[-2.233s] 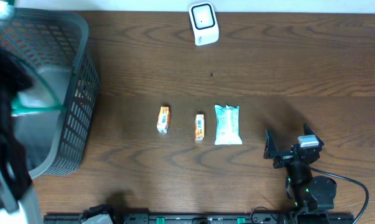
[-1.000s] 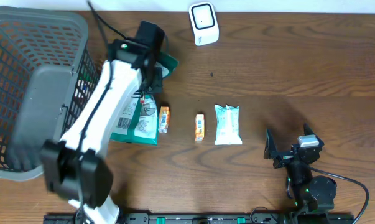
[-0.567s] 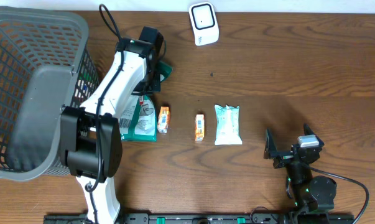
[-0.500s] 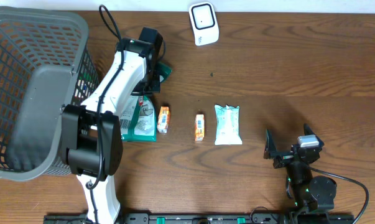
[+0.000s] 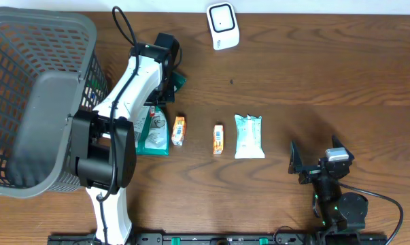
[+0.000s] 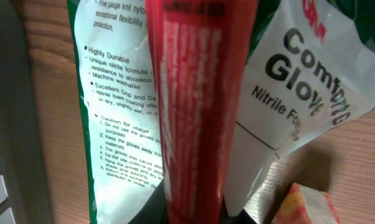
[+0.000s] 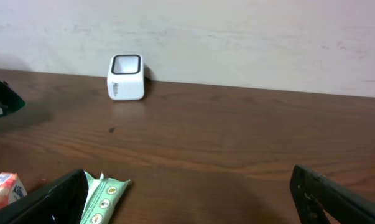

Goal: Scan the item barcode
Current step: 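Lower the glove pack onto the table left of the tissue packs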

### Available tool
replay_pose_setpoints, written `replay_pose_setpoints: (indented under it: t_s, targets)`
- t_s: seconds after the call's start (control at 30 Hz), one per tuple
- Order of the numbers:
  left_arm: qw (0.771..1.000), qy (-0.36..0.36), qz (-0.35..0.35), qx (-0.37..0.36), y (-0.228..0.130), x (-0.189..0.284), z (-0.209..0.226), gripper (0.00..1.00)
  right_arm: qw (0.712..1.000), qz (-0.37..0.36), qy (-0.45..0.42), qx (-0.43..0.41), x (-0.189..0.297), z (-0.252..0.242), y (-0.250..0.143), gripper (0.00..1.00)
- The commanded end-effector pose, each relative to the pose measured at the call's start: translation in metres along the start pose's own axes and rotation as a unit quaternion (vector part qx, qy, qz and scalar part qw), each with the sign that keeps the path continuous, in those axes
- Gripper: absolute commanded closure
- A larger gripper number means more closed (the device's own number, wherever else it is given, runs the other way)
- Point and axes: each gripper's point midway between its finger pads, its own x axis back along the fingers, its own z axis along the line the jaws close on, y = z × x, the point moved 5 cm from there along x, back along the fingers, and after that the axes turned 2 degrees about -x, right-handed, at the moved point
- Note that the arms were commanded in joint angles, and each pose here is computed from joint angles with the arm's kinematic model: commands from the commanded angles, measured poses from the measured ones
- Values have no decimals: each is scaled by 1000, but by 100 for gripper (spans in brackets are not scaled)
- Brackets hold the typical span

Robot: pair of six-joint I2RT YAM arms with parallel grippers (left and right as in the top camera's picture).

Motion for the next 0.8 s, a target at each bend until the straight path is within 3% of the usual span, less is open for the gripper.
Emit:
replay_pose_setpoints:
  t_s: [0.0, 0.07, 0.17, 0.27, 0.57, 0.77]
  targets:
    - [1000, 16, 10, -7, -5, -8, 3, 92, 1000, 2, 5, 3, 0, 2, -1, 1]
    - [1000, 17, 14, -7, -6, -10, 3, 92, 1000, 2, 5, 2, 0, 2, -1, 1]
    - [1000, 17, 14, -8, -7, -11, 2, 59, 1000, 2, 5, 2, 0, 2, -1, 1]
    - [1000, 17, 14, -13, -7, -11, 3, 42, 1000, 2, 5, 2, 0, 2, -1, 1]
    - [999, 4, -31, -3, 0, 25, 14, 38, 1000, 2, 5, 2, 0, 2, -1, 1]
    - [987, -29, -155, 32, 5, 118, 39, 38, 1000, 2, 5, 2, 0, 2, -1, 1]
